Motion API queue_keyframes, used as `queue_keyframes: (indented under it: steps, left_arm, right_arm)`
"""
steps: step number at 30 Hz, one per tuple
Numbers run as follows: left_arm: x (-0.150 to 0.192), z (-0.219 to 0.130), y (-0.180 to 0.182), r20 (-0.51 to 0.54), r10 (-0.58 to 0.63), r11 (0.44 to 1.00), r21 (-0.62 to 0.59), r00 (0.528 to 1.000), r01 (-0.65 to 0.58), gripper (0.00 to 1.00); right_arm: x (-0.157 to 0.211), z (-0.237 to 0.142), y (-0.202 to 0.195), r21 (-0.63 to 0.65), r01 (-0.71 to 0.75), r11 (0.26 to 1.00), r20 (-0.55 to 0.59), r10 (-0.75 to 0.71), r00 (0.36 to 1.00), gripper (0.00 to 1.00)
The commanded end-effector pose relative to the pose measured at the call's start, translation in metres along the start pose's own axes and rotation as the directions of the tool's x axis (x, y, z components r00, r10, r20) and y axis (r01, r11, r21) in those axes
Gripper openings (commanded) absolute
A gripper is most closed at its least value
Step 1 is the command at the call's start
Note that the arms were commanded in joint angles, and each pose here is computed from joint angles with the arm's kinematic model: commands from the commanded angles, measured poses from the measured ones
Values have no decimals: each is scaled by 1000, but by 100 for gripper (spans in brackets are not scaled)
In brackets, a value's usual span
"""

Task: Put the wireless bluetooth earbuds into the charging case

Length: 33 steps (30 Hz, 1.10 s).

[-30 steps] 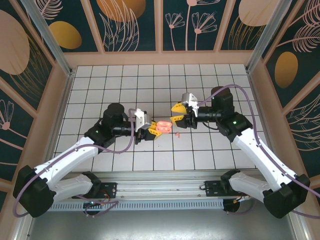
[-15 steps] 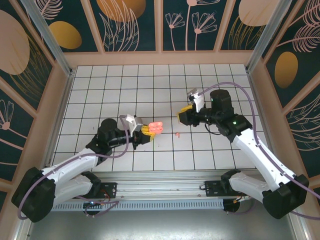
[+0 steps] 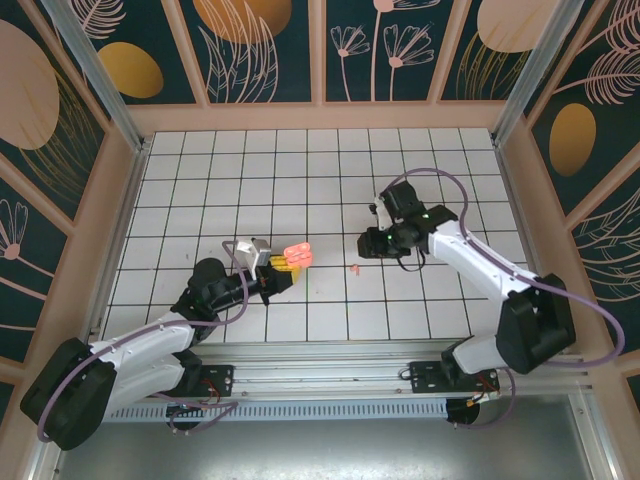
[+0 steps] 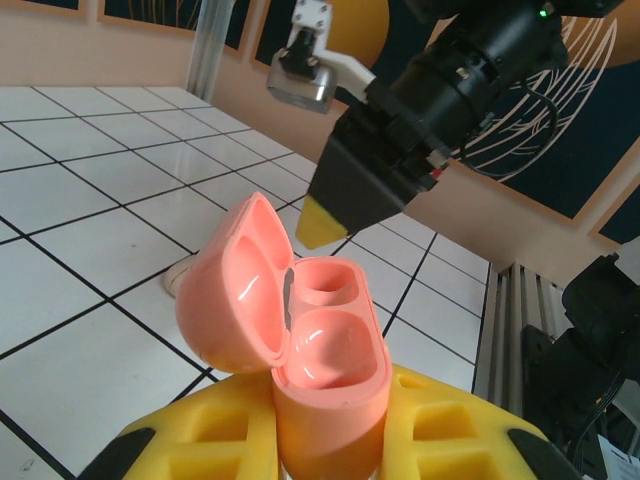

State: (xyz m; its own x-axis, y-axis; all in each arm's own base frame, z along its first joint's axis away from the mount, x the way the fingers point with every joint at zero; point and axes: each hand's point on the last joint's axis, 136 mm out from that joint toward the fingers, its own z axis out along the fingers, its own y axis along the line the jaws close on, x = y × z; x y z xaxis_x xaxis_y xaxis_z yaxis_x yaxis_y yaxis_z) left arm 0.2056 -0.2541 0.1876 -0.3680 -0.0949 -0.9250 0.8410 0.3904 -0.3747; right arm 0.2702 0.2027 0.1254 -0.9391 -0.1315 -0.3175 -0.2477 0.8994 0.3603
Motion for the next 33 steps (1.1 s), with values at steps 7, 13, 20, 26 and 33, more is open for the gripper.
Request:
queue_keyframes:
  steps: [7, 13, 20, 26, 33]
  left_arm:
    - [-24, 6, -6, 36, 35, 999, 28, 999, -36, 19]
    - [-26, 7, -4, 37, 28, 999, 19, 999, -29, 18]
    - [-27, 7, -5, 31, 25, 1000, 18, 999, -26, 18]
    - [-26, 6, -5, 23, 28, 1000, 13, 999, -28, 18]
    - [-25, 7, -3, 20, 22, 1000, 5, 1000, -22, 18]
  right_arm:
    - [7, 31, -14, 203, 87, 975, -166, -53, 985, 45]
    - [8, 54, -14, 224, 143, 964, -220, -93, 971, 46]
    - [14, 79, -12, 235, 216, 948, -280, -147, 949, 46]
    - [15, 93, -11, 224, 233, 947, -303, -159, 940, 45]
    - [16, 103, -11, 214, 248, 945, -320, -172, 932, 43]
